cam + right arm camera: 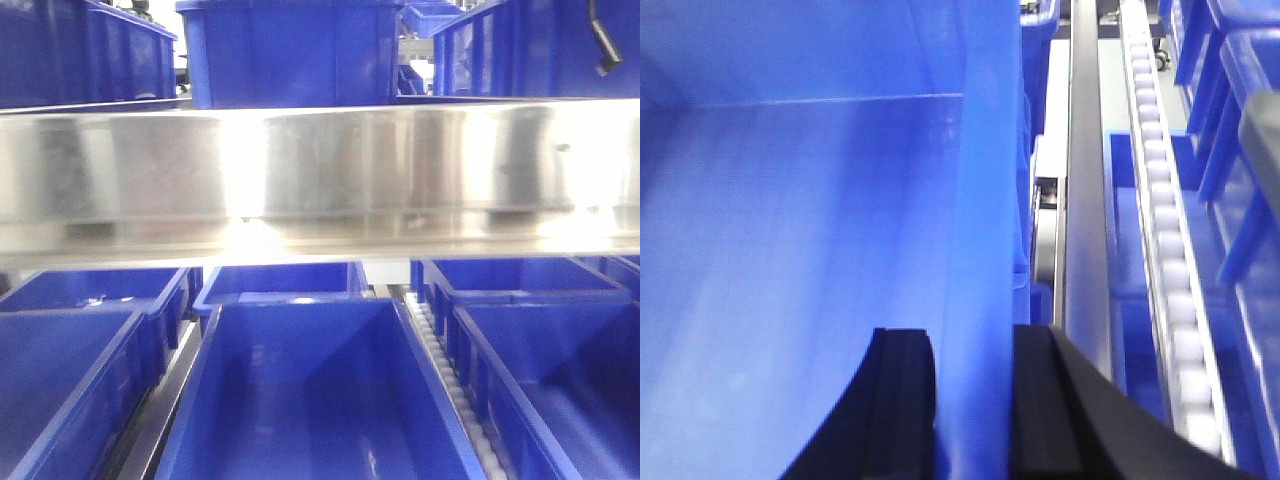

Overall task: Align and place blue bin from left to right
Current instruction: 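Back the base away from the rack holding the bin in both grippers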

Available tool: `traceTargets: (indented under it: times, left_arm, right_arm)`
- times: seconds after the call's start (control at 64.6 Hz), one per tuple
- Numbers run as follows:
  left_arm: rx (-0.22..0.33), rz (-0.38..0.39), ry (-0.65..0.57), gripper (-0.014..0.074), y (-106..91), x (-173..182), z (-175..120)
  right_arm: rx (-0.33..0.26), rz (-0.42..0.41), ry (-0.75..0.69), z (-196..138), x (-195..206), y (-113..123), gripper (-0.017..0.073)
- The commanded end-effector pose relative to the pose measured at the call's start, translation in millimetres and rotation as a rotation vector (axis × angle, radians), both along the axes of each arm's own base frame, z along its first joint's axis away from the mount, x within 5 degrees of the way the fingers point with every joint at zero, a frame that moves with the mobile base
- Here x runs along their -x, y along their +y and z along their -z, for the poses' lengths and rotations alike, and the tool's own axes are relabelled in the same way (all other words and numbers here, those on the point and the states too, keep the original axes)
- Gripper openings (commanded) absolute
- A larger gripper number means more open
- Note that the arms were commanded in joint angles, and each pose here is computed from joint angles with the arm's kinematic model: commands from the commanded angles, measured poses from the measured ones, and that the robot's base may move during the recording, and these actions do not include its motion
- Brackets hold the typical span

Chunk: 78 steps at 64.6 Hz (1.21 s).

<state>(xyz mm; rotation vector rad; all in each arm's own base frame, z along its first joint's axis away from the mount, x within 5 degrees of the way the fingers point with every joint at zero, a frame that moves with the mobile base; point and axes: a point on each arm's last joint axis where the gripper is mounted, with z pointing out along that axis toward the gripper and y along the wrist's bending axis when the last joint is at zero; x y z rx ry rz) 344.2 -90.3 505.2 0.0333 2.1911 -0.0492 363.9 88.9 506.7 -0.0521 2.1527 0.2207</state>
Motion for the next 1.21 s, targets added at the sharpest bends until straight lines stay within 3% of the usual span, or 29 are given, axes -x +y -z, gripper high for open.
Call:
traceTargets:
  times: [0.0, 1.192]
  left_arm:
    - [-0.009, 0.009, -0.097, -0.0016, 2.5, 7.9, -16.9]
    - [-0.009, 0.009, -0.097, -0.0016, 2.5, 7.9, -16.9]
  right_arm:
    - [0.018, 0.019, -0.176, -23.7, 4.7, -6.5, -0.0078]
    - [0.018, 0.019, -0.176, -23.7, 4.7, -6.5, -0.0078]
